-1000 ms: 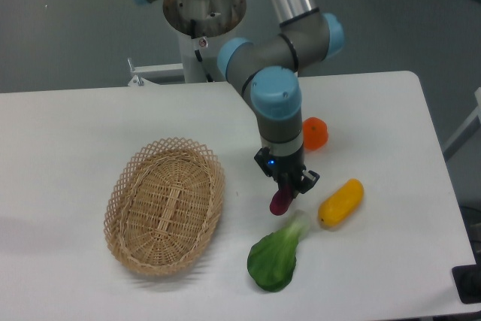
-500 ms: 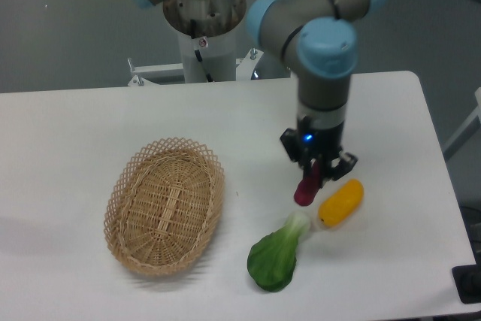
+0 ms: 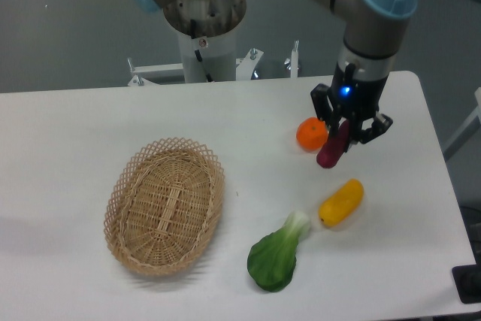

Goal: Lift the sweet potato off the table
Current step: 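Lift the held sweet potato up off the table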

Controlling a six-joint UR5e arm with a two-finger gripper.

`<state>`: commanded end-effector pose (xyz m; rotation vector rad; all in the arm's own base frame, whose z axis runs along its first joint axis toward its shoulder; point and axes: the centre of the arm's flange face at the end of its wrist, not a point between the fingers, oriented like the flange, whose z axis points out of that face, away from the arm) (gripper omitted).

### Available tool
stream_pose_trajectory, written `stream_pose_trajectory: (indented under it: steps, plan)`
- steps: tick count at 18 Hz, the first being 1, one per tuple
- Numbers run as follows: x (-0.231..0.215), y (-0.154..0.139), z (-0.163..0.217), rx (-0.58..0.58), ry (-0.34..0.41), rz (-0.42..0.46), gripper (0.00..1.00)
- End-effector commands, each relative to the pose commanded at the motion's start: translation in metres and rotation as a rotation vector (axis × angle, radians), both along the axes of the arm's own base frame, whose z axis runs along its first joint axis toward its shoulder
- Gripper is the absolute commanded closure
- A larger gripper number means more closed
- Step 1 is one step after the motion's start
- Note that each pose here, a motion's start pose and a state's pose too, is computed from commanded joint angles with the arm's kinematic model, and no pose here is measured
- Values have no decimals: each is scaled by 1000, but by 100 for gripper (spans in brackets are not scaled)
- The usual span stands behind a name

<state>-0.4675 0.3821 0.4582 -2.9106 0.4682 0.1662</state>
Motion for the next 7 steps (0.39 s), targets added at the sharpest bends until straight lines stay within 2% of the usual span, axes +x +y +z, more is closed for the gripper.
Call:
stream_pose_trajectory:
  steps: [7]
  plan:
    - [-2,-6,7,4,22,-11,75]
